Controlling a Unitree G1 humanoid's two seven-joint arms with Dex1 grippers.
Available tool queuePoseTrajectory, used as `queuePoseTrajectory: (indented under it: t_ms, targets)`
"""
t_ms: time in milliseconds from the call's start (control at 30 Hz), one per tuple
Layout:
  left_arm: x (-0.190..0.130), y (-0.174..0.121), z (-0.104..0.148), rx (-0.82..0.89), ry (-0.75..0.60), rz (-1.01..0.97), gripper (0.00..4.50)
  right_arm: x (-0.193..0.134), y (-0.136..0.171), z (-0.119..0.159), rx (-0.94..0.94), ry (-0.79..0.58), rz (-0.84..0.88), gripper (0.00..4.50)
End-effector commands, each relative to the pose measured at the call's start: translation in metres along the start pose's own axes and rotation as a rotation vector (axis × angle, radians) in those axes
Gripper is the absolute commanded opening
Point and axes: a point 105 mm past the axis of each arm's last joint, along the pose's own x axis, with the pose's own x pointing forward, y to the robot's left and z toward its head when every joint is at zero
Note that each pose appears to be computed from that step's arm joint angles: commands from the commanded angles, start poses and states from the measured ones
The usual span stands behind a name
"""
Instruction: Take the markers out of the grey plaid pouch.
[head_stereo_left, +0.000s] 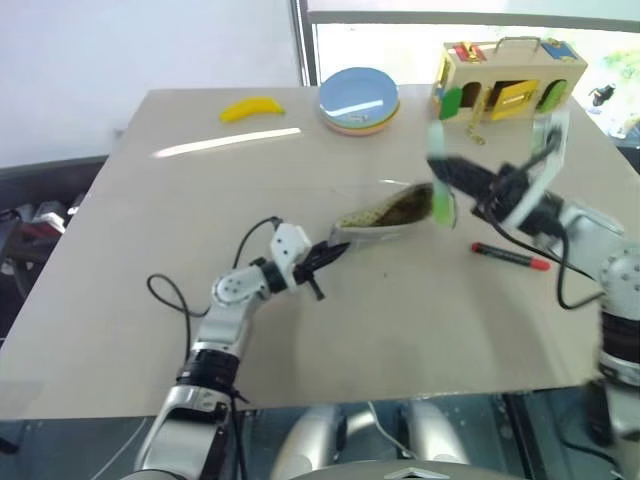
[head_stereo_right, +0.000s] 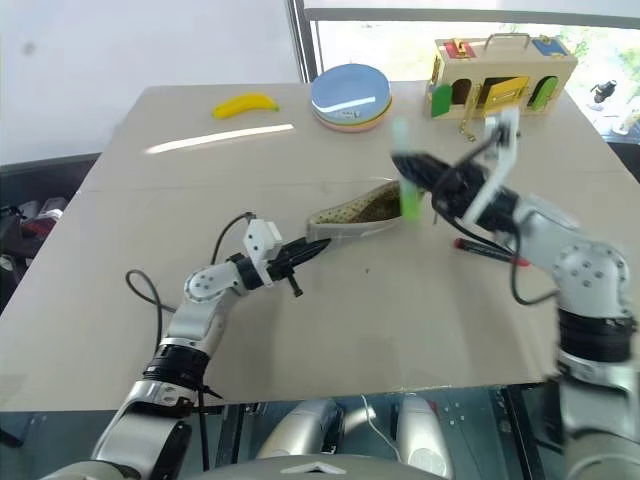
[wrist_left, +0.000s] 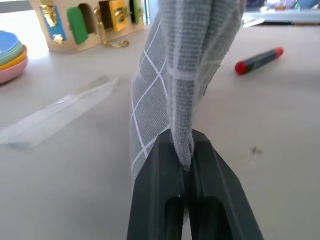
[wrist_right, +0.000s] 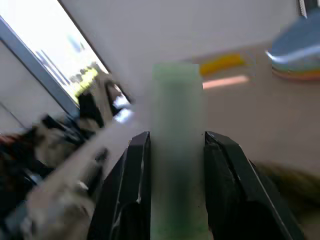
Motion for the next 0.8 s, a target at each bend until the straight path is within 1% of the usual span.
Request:
queuePoseTrajectory:
  t_ms: [33,100,167,233,267,367,400,433,467,533,567,633,700,733,800]
  targets:
    - [-0.016,0.012,0.011,0.08,-0.005,0.036,0.0,-0.018,-0.022,-0.037,-0.244,0.241,-0.07,0.9]
    - [-0.024,0.016,0.011,0.094,0.013,0.05,0.0,-0.033,-0.046,-0.058,-0.364,0.382,-0.15,0.9]
    - [-0.03,0.019,0.011,0.104,0.029,0.058,0.0,-0.044,-0.064,-0.071,-0.473,0.487,-0.189,0.9]
    - [-0.036,0.02,0.009,0.116,0.049,0.061,0.0,-0.052,-0.07,-0.083,-0.557,0.567,-0.16,1.95]
    - [-0.038,0.021,0.008,0.119,0.059,0.064,0.0,-0.055,-0.072,-0.086,-0.589,0.595,-0.152,2.4]
    - [-0.044,0.024,0.007,0.125,0.075,0.081,0.0,-0.057,-0.082,-0.082,-0.66,0.594,-0.198,3.86]
    - [-0.045,0.025,0.008,0.128,0.077,0.089,0.0,-0.057,-0.081,-0.078,-0.667,0.582,-0.192,4.2]
    - [-0.046,0.026,0.009,0.131,0.078,0.094,0.68,-0.058,-0.079,-0.075,-0.67,0.575,-0.184,4.5]
    - [-0.046,0.026,0.01,0.133,0.08,0.09,0.93,-0.056,-0.075,-0.069,-0.685,0.543,-0.167,4.5]
    - [-0.046,0.024,0.012,0.133,0.078,0.079,1.89,-0.054,-0.067,-0.059,-0.674,0.471,-0.151,4.5]
    - [-0.048,0.024,0.013,0.132,0.076,0.078,2.23,-0.053,-0.061,-0.056,-0.643,0.433,-0.143,4.5]
    - [-0.057,0.033,0.019,0.193,0.081,0.129,3.23,-0.064,-0.04,-0.053,-0.532,0.336,-0.099,4.5]
    - [-0.066,0.043,0.023,0.25,0.097,0.172,4.18,-0.074,-0.028,-0.054,-0.477,0.301,-0.088,4.5]
    - [-0.072,0.049,0.023,0.292,0.116,0.202,4.35,-0.08,-0.027,-0.057,-0.458,0.299,-0.102,4.5]
    - [-0.084,0.059,0.023,0.364,0.15,0.249,4.35,-0.093,-0.024,-0.061,-0.429,0.279,-0.138,4.5]
